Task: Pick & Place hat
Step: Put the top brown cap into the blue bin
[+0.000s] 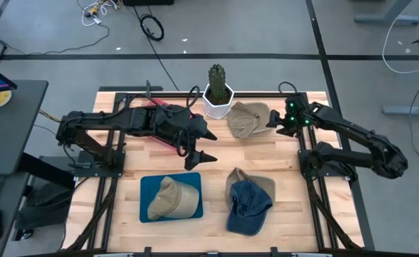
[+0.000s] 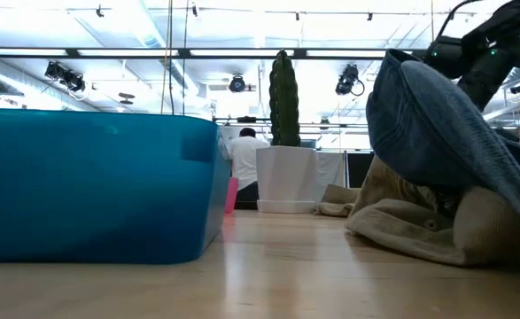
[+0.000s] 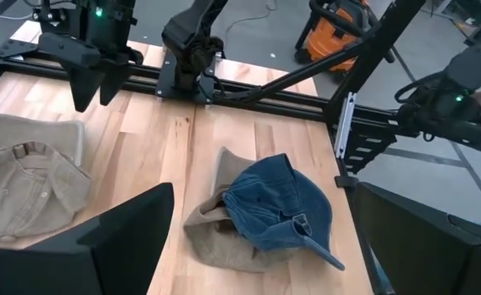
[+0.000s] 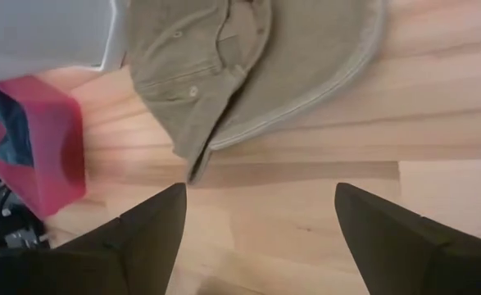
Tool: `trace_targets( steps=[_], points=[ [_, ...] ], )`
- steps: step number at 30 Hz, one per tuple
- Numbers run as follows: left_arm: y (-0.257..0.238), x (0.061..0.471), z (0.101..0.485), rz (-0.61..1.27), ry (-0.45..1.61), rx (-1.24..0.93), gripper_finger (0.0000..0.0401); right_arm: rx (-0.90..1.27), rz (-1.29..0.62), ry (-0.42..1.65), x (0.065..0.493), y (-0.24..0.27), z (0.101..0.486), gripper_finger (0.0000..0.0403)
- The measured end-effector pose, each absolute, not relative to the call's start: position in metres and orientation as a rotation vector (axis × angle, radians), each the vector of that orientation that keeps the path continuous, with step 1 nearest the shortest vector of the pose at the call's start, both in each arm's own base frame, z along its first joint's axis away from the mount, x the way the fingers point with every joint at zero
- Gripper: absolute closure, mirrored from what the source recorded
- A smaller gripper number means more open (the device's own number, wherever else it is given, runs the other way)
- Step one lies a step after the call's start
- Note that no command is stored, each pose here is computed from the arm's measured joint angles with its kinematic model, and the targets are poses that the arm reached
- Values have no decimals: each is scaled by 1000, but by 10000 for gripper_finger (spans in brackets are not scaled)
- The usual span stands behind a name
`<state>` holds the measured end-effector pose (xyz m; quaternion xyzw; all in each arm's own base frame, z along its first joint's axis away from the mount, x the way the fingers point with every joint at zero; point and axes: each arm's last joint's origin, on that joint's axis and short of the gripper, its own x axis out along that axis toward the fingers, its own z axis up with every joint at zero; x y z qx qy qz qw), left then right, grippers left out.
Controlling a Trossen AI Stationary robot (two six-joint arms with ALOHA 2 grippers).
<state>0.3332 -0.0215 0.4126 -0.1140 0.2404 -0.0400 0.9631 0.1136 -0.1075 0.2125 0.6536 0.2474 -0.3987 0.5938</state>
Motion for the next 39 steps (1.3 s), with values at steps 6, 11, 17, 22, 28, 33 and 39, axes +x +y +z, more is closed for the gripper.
trace_targets(
  steps=[6, 11, 17, 22, 28, 33, 39],
  points=[
    [-21, 333, 413, -80, 486, -222, 19, 1579, -957, 580, 104, -110, 199, 87],
    [-20, 333, 413, -81, 485, -215, 19, 1604, -983, 564, 99, -112, 193, 87],
    [-20, 333, 413, -81, 484, -215, 19, 1608, -1000, 526, 96, -117, 194, 87],
    [-20, 334, 415, -81, 462, -215, 19, 1617, -1019, 505, 93, -119, 194, 87],
    [-20, 335, 418, -85, 424, -215, 19, 1626, -1038, 480, 90, -122, 194, 87],
    [-20, 335, 418, -86, 422, -215, 19, 1631, -1046, 473, 89, -123, 194, 87],
    [-20, 335, 418, -86, 422, -215, 19, 1662, -1065, 492, 92, -128, 189, 87]
  ],
)
